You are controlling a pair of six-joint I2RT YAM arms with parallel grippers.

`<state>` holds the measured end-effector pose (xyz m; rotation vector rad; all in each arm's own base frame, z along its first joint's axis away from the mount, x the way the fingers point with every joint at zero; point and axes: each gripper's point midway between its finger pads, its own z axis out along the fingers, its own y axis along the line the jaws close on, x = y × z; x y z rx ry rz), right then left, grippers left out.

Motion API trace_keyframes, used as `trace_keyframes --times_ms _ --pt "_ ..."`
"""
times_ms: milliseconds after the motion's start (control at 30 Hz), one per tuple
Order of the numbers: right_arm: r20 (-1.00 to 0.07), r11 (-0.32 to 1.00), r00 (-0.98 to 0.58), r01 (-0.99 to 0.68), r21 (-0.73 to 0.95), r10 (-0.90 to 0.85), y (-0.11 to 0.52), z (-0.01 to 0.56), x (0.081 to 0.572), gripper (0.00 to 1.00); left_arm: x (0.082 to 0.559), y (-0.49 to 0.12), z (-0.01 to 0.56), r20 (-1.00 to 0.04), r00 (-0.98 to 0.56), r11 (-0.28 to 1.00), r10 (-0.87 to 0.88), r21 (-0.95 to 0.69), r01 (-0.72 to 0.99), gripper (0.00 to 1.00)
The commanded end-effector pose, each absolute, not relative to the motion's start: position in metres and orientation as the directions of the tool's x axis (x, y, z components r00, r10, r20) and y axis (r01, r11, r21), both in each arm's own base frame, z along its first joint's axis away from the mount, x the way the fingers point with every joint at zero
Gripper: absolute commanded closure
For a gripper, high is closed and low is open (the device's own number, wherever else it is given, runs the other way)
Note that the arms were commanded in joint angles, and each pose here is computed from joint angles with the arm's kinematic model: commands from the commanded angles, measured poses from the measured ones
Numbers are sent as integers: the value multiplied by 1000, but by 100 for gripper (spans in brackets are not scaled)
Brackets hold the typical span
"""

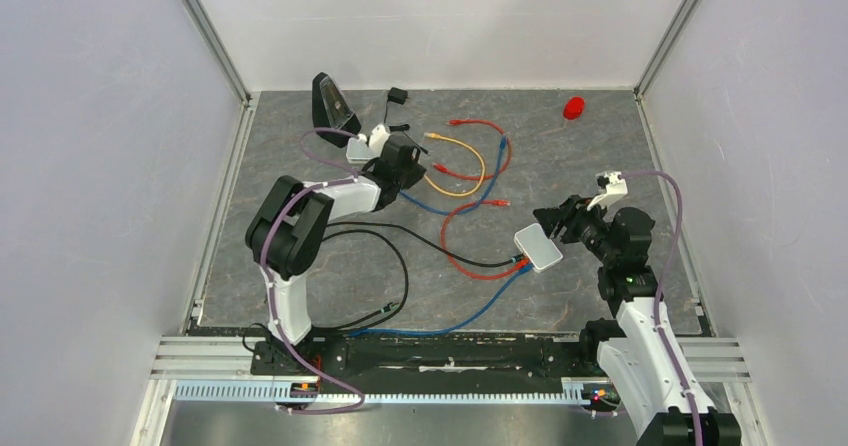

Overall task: Insert the plug into the switch port
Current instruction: Pick up the connector from the center of the board.

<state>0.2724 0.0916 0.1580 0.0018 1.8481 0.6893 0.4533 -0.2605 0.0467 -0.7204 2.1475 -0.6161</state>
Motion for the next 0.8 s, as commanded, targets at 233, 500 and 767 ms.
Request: trace_keyframes --times_ms 233,500,767 --pt "-920 838 -294 -404 366 259 94 200 277 43 446 -251 232 -970 -211 902 -123 -198 384 98" --pt "-898 800 -312 -425 424 311 102 212 279 42 377 -272 244 -983 26 656 184 142 742 98" --pt "-911 742 -260 -530 411 319 116 234 284 36 325 -301 235 -940 182 438 289 299 848 98"
